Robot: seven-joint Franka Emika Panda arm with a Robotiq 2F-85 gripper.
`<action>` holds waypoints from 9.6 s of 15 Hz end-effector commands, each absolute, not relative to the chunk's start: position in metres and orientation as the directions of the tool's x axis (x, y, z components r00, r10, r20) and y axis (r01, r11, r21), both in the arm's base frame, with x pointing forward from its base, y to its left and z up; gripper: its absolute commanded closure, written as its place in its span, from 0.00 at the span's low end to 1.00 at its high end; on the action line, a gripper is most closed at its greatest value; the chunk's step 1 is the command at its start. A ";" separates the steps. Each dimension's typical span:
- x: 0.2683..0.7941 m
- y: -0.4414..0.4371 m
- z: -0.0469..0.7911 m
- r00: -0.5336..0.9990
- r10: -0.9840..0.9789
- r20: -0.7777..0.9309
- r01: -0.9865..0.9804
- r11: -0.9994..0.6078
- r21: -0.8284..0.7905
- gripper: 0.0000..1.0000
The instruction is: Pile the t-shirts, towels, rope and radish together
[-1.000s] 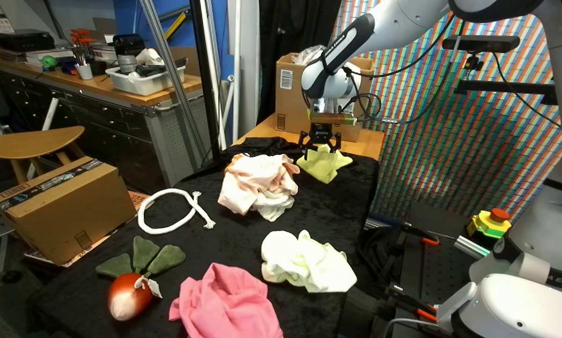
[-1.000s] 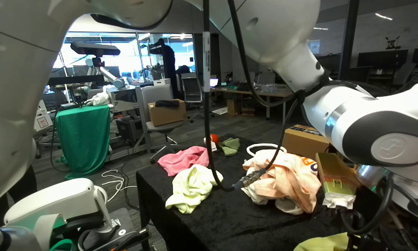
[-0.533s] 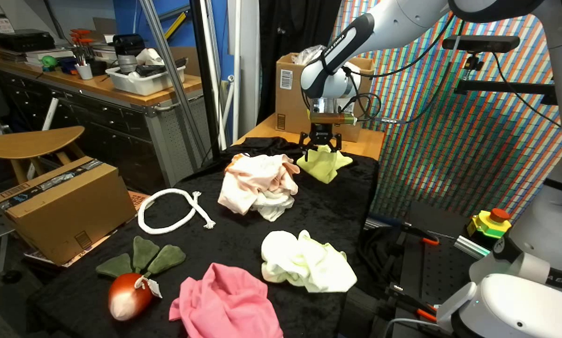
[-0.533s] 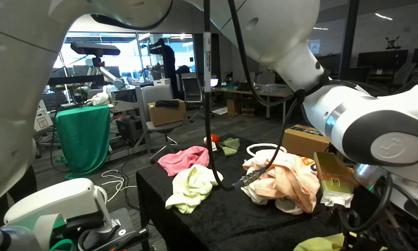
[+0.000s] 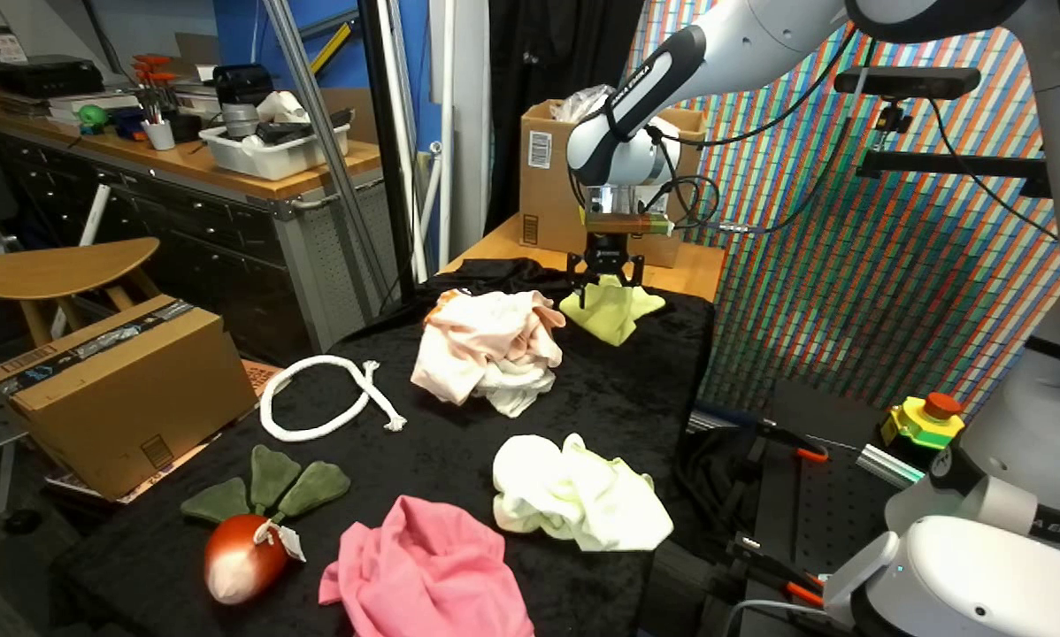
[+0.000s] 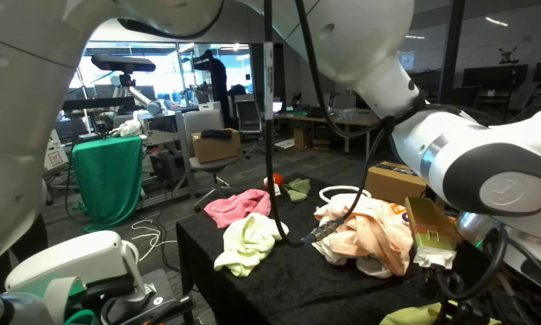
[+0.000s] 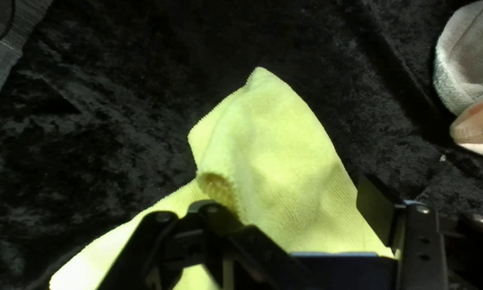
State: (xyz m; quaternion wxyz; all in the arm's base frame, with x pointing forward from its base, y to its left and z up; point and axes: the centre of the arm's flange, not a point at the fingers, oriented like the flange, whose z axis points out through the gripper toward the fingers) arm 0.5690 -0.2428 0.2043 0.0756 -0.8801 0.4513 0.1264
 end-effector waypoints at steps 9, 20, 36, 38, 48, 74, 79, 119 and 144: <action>0.572 -0.246 0.217 0.567 -0.770 -0.293 -0.813 -0.580 -0.049 0.97; 0.584 -0.247 0.328 0.732 -0.672 -0.112 -0.676 -0.695 -0.247 0.96; 0.641 -0.139 0.460 0.901 -0.361 0.240 -0.295 -0.916 -0.272 0.97; 0.647 -0.121 0.463 0.906 -0.327 0.270 -0.256 -0.929 -0.267 0.97; 0.660 -0.041 0.460 0.925 -0.138 0.355 -0.053 -0.970 -0.237 0.97; 0.678 0.104 0.389 0.874 0.271 0.403 0.288 -0.957 0.020 0.95; 0.682 0.103 0.381 0.881 0.249 0.401 0.268 -0.964 0.010 0.71; 0.566 0.157 0.325 0.960 0.275 -0.052 0.273 -0.961 -0.040 0.00; 0.476 0.163 0.238 0.957 0.076 -0.278 0.022 -0.982 -0.190 0.00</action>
